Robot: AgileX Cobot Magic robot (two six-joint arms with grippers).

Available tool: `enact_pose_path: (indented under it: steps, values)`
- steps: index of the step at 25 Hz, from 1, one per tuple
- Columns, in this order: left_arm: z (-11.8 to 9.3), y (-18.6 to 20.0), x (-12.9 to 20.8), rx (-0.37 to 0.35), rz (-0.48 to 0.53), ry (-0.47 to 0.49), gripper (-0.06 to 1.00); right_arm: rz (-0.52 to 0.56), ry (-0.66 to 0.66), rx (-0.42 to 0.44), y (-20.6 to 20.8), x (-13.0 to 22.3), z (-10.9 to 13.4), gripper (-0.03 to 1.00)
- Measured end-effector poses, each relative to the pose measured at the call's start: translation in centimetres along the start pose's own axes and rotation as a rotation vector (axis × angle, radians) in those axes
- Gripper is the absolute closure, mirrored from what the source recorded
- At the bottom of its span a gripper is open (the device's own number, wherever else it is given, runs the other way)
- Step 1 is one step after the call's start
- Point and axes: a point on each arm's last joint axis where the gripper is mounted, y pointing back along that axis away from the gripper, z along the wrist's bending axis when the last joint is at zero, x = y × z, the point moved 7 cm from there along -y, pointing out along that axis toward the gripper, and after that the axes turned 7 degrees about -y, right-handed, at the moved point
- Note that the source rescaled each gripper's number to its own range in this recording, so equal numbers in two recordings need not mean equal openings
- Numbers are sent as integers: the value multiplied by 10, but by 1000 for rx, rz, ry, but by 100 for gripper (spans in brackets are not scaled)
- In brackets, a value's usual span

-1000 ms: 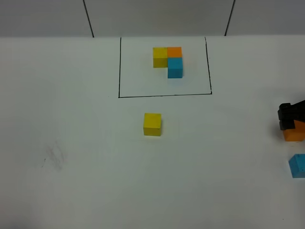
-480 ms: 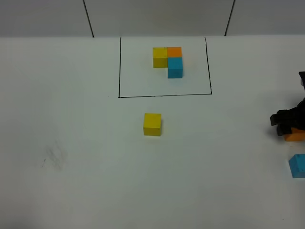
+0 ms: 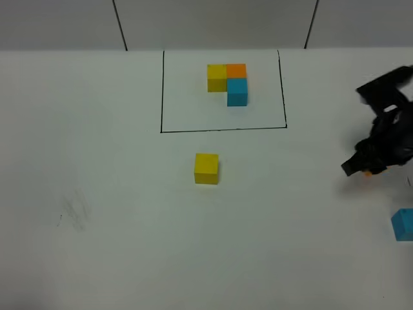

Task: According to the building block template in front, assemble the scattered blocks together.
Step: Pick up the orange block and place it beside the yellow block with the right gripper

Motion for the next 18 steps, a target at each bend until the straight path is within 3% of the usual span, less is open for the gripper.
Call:
enact_pose_path:
  steps: [4, 7, 12, 18]
  values:
    - [0, 0, 0, 0, 0, 0, 25, -38, 386, -70, 12, -27, 62, 74]
    - [0, 0, 0, 0, 0, 0, 25, -87, 582, -108, 17, -47, 107, 74]
    - [0, 0, 0, 0, 0, 0, 25, -74, 727, -155, 9, -71, 157, 74]
    - [0, 0, 0, 0, 0, 0, 25, 7, 846, -203, -9, -75, 192, 74]
